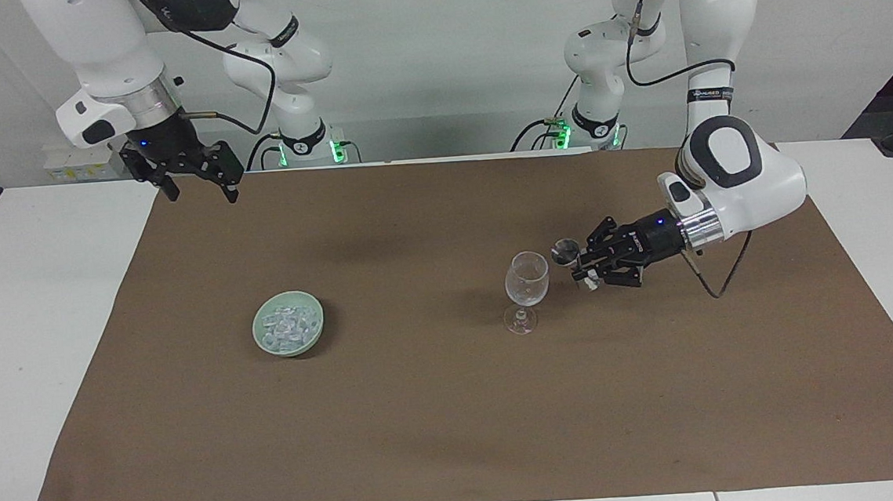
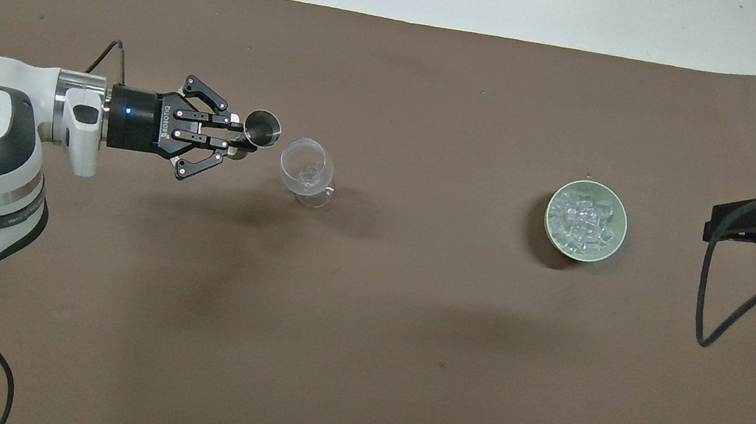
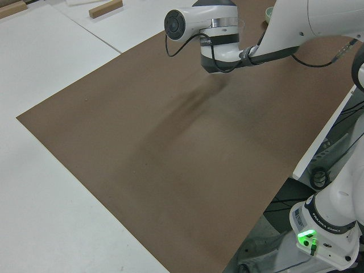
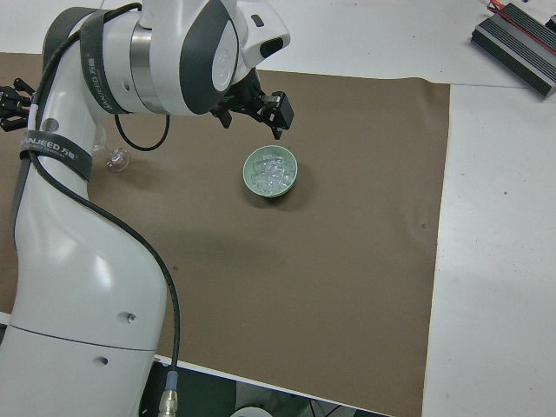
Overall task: Pour wine and add ice with both arms
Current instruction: 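Lift the bottle with the left gripper and carry it to the glass, then tilt the bottle over the clear glass with the left gripper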
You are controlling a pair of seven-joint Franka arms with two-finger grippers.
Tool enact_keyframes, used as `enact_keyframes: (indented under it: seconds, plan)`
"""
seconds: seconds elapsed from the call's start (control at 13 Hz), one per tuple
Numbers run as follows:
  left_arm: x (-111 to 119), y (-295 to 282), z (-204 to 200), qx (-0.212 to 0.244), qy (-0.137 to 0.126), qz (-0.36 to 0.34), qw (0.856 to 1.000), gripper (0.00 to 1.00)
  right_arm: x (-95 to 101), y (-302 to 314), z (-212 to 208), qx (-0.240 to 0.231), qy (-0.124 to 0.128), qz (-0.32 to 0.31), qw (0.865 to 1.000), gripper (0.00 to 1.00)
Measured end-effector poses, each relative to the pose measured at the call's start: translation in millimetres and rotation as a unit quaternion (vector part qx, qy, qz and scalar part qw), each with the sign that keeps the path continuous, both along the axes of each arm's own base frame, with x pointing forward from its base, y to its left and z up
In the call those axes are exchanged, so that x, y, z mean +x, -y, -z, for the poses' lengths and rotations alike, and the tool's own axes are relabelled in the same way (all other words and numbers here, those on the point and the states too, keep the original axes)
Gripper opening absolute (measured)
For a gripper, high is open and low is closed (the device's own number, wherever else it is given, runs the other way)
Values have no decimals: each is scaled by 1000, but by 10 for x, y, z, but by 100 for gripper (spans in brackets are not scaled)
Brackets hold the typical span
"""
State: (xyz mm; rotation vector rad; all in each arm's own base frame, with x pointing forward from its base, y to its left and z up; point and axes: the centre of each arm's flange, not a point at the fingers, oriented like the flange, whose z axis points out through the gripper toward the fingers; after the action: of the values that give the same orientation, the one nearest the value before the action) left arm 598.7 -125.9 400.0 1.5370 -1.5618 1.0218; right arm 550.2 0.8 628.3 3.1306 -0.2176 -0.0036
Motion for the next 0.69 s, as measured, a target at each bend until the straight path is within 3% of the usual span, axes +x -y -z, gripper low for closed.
enact_keyframes:
  seconds: [0.69]
  plan:
    - [-61, 145, -203, 73, 0, 3, 997, 21, 0, 0, 0, 0, 0, 0, 1000, 100]
